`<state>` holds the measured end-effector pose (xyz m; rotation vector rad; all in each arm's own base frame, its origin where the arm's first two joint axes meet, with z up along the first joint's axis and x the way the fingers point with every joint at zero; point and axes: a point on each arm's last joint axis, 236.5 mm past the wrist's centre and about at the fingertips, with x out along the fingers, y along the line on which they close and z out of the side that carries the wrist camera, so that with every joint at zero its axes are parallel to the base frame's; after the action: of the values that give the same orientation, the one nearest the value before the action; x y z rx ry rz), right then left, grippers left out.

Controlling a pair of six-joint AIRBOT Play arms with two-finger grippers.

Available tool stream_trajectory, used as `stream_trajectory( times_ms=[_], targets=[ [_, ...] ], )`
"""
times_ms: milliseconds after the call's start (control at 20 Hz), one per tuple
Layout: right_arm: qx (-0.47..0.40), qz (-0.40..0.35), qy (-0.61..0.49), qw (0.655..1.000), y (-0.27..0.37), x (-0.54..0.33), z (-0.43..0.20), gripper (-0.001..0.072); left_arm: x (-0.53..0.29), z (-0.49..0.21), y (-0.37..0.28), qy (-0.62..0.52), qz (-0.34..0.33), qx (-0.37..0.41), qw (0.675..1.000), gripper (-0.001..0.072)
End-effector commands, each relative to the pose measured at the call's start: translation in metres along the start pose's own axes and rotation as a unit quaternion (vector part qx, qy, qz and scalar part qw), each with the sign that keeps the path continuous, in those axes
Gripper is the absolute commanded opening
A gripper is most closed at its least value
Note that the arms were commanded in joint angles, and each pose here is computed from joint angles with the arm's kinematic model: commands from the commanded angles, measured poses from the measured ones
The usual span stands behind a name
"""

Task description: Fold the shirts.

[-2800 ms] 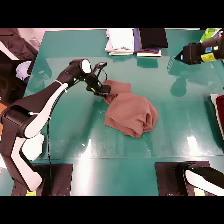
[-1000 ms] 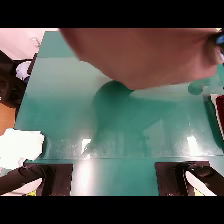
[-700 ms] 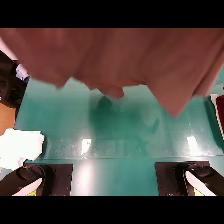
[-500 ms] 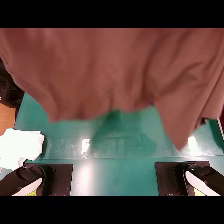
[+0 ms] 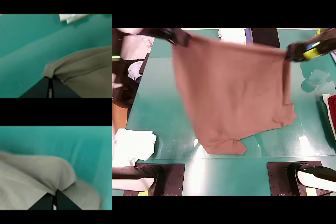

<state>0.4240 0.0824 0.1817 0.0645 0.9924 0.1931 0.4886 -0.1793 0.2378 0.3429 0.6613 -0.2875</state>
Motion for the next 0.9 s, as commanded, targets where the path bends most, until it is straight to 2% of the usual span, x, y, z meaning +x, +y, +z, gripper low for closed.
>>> stream_trajectory(
  times_ms=[0, 250, 300, 350, 400, 450, 600, 850],
  targets=[
    [0.016, -0.001, 0.067, 0.998, -0.010, 0.101, -0.030, 0.0015, 0.116, -0.078, -0.022, 0.132, -0.032, -0.032, 0.990, 0.0023],
    [0.046, 0.044, 0.100, 0.993, 0.007, 0.149, -0.036, 0.0017, 0.158, -0.126, -0.033, 0.200, -0.081, -0.104, 0.971, 0.0027],
    [0.044, 0.044, 0.095, 0.993, 0.007, 0.148, -0.032, 0.0044, 0.155, -0.128, -0.031, 0.207, -0.081, -0.105, 0.969, 0.0223],
    [0.043, 0.044, 0.084, 0.995, 0.008, 0.144, -0.024, 0.0271, 0.151, -0.131, -0.028, 0.218, -0.080, -0.107, 0.967, 0.0512],
    [0.043, 0.043, 0.074, 0.995, 0.006, 0.137, -0.015, 0.0478, 0.144, -0.135, -0.023, 0.233, -0.079, -0.109, 0.963, 0.0539],
    [0.043, 0.042, 0.071, 0.996, 0.003, 0.128, -0.009, 0.0481, 0.135, -0.139, -0.018, 0.247, -0.078, -0.111, 0.959, 0.0502],
    [0.029, 0.019, 0.077, 0.996, -0.021, 0.093, -0.009, 0.0467, 0.095, -0.142, -0.005, 0.272, -0.075, -0.108, 0.953, 0.0492],
    [0.078, -0.090, 0.125, 0.985, -0.115, 0.045, -0.091, 0.0451, 0.046, -0.171, -0.029, 0.288, -0.110, -0.123, 0.943, 0.0491]
  ],
)
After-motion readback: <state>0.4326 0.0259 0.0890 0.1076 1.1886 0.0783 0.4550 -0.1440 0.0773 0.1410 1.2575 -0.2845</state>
